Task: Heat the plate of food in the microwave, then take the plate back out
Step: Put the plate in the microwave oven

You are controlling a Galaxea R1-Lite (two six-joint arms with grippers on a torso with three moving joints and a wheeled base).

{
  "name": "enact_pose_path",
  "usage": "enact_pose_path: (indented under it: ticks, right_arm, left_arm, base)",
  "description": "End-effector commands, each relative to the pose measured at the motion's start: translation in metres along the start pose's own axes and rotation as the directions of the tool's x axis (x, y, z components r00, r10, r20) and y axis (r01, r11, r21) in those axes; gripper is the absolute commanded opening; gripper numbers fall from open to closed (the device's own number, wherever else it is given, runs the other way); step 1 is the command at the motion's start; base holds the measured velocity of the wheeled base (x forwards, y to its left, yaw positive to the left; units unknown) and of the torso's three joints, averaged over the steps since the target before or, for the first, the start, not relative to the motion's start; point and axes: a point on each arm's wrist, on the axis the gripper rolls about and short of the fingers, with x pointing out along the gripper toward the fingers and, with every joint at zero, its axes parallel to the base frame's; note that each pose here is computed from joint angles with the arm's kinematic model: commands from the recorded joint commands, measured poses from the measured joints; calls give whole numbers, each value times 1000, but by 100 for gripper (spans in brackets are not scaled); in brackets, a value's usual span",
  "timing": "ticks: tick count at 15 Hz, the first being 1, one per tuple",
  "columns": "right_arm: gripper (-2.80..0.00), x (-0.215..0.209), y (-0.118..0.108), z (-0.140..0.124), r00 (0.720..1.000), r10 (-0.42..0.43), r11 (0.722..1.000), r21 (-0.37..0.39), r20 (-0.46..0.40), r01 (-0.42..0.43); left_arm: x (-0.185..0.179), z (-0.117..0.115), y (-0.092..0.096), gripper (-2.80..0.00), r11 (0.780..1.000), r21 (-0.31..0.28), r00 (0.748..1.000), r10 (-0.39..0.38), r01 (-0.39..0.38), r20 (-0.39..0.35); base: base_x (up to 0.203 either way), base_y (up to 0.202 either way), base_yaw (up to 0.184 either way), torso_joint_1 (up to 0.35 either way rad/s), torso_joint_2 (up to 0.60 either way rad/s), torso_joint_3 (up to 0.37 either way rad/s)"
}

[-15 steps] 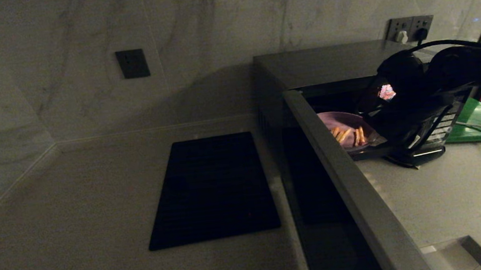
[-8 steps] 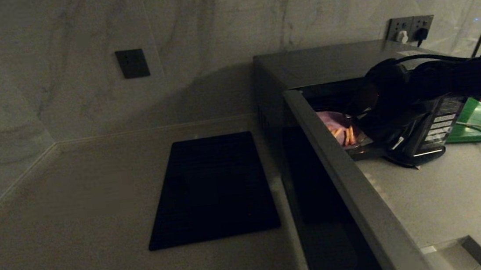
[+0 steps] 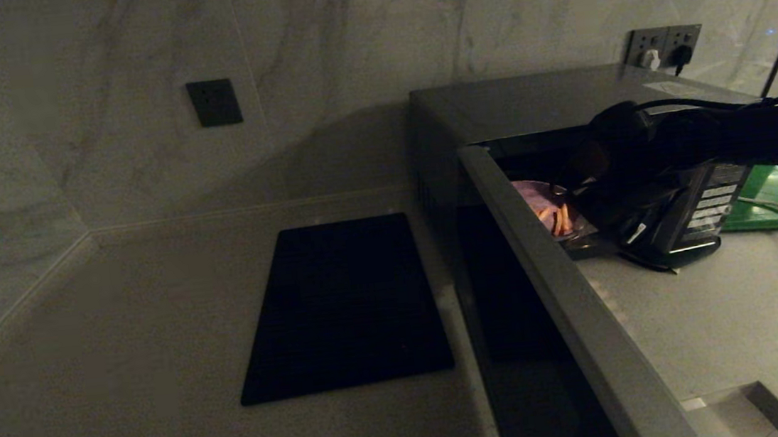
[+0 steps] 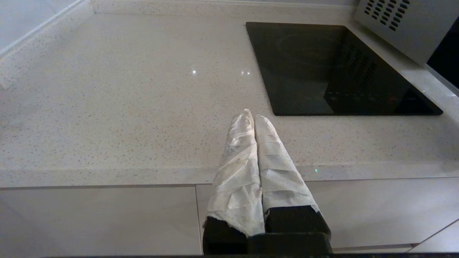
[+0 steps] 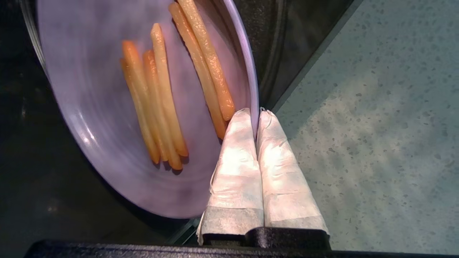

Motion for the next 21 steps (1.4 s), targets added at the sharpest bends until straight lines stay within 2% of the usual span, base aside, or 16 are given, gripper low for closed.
enact_pose_path:
  ticks: [1, 21]
  right_arm:
    - [-280, 3, 1, 1, 1000, 7, 1000, 3, 19, -7]
    - [-280, 20, -5, 5, 999, -25, 1000, -4, 47, 25]
  left_arm:
    - [0, 0, 0, -280, 1000, 0, 1000, 1, -1, 1]
    - [0, 0, 0, -280, 1000, 0, 1000, 1, -1, 1]
  base:
    - [0, 0, 0, 0, 0, 0]
    - [0, 0, 0, 0, 0, 0]
